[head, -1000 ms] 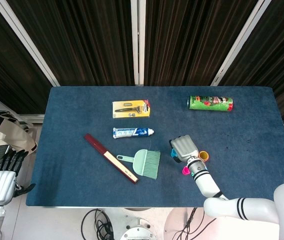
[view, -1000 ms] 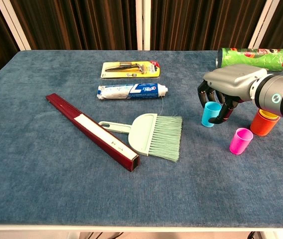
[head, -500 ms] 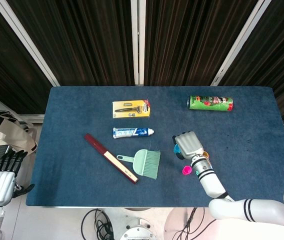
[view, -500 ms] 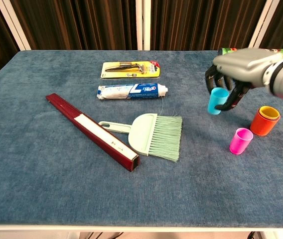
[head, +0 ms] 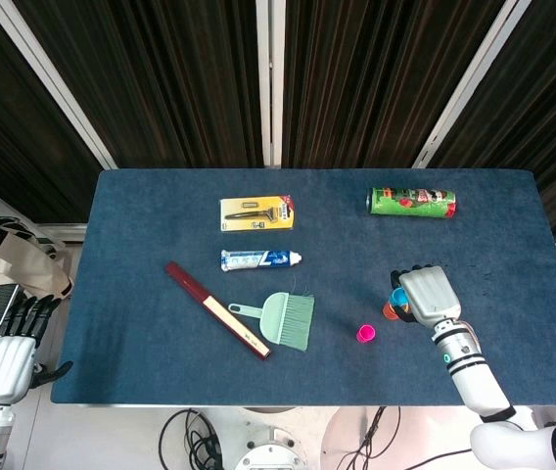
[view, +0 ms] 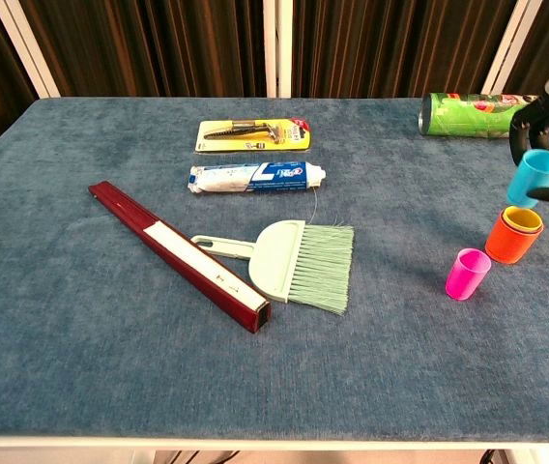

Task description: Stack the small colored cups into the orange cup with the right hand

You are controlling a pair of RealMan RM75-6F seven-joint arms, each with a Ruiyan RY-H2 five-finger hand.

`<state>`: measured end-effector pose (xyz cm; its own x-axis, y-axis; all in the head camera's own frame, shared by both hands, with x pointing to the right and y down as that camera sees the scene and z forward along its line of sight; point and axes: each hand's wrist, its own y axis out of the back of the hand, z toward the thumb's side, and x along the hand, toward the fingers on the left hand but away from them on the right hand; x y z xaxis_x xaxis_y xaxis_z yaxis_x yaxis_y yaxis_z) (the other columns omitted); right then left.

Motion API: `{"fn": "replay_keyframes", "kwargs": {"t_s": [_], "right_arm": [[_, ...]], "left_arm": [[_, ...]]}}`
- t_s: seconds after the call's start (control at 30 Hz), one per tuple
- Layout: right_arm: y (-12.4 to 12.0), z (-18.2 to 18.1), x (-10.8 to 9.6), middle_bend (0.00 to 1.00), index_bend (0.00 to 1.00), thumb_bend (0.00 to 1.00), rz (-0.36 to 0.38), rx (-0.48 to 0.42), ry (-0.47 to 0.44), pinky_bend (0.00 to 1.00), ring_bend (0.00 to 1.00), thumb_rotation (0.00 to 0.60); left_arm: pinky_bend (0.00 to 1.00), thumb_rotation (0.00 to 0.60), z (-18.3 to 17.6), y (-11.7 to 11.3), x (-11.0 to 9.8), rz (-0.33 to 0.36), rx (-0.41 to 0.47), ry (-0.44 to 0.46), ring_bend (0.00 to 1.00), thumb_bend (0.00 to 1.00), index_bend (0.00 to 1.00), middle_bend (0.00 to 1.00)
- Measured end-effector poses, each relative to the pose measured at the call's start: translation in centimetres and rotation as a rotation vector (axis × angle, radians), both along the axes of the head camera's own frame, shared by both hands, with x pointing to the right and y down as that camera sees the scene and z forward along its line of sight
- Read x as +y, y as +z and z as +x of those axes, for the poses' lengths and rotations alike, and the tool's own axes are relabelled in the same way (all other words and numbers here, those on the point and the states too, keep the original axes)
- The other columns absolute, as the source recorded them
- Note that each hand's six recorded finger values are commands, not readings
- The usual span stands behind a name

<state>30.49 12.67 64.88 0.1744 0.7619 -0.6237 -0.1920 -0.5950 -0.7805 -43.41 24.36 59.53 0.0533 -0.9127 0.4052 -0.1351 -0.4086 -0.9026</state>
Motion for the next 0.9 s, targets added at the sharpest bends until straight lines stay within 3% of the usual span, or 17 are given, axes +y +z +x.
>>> {"fn": "replay_keyframes", "kwargs": {"t_s": [0.33,0.67,0.9], "right_arm": [[1.2,1.0,1.0,0.54,0.57,0.21,-0.019,0.005,0.014,0.52,0.45,0.600],[1.3,0.9,0.3,0.54,0.57,0.21,0.000,-0.019,0.036,0.52,0.45,0.600],[2.3,1.3,0.5,0.54,0.58,0.21,-0.032,0.006,0.038,0.52,0.45,0.600]], "left_arm": [[0.00,0.600,0.0,-0.1,0.1,-0.003,-0.007,-0.001,0.00,0.11,0.10,0.06],[0.00,0.600,-0.2,0.1,-0.1,-0.007,-0.006,-0.002,0.00,0.11,0.10,0.06],[0.00,0.600,-0.3,0.4,-0.2,-0.012,-0.004,-0.003,0.00,0.11,0.10,0.06]]}}
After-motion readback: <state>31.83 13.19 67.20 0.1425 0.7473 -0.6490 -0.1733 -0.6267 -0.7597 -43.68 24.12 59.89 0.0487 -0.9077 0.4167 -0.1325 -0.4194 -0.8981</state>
